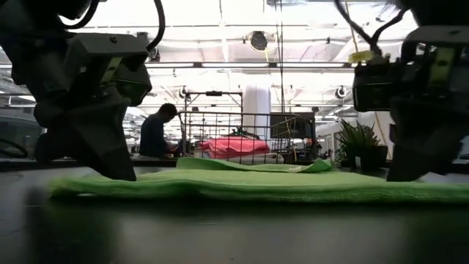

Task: Fold microfiber towels
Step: Fold the green microfiber cloth

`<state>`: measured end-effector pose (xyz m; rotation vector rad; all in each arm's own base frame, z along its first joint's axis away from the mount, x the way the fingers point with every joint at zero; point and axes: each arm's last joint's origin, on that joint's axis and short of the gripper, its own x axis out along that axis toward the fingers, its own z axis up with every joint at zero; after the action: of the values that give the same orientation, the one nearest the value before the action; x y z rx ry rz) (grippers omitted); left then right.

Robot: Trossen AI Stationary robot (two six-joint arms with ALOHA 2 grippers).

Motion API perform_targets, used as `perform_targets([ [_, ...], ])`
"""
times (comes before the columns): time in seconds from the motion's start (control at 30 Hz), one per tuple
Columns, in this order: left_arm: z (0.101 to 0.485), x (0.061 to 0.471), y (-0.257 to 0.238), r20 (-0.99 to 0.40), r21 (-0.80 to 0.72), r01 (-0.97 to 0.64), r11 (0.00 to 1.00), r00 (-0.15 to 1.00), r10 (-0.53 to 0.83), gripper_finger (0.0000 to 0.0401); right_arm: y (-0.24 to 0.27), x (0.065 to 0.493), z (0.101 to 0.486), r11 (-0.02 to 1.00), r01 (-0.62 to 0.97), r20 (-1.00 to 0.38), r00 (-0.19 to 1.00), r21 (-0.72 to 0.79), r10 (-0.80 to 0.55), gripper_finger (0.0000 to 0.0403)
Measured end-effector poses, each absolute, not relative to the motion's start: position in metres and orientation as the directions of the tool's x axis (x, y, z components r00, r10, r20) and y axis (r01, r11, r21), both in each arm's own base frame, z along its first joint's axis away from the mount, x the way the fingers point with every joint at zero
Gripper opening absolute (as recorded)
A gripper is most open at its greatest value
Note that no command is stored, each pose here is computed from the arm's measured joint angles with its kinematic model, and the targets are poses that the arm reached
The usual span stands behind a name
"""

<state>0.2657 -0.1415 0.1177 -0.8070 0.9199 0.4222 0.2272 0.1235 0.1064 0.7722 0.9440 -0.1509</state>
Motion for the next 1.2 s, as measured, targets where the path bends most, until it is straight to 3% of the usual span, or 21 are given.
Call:
perform_targets([
  [0.53, 0.122, 0.242, -0.187, -0.802, -0.543, -0.609, 0.579, 0.58, -0.144, 0.0002, 0.143, 0.224, 0.107, 0.663, 0.418, -0.715, 0.648, 0.621, 0.26, 0.0],
  [0.83, 0.157, 0.249, -0.182, -0.879, -0.351, -0.627, 0.695, 0.477, -0.013, 0.0002, 0.128, 0.236, 0.138, 0.706, 0.316, -0.632, 0.738, 0.634, 0.237, 0.0],
  [1.0, 0.173, 0.262, -0.172, -0.872, -0.268, -0.607, 0.748, 0.483, 0.08, 0.0005, 0.102, 0.241, 0.139, 0.819, 0.313, -0.667, 0.737, 0.481, 0.109, 0.0],
  [1.2, 0.176, 0.274, -0.156, -0.849, -0.228, -0.623, 0.749, 0.504, 0.161, 0.0002, 0.074, 0.261, 0.163, 0.967, 0.189, -0.813, 0.581, 0.173, 0.032, 0.0],
])
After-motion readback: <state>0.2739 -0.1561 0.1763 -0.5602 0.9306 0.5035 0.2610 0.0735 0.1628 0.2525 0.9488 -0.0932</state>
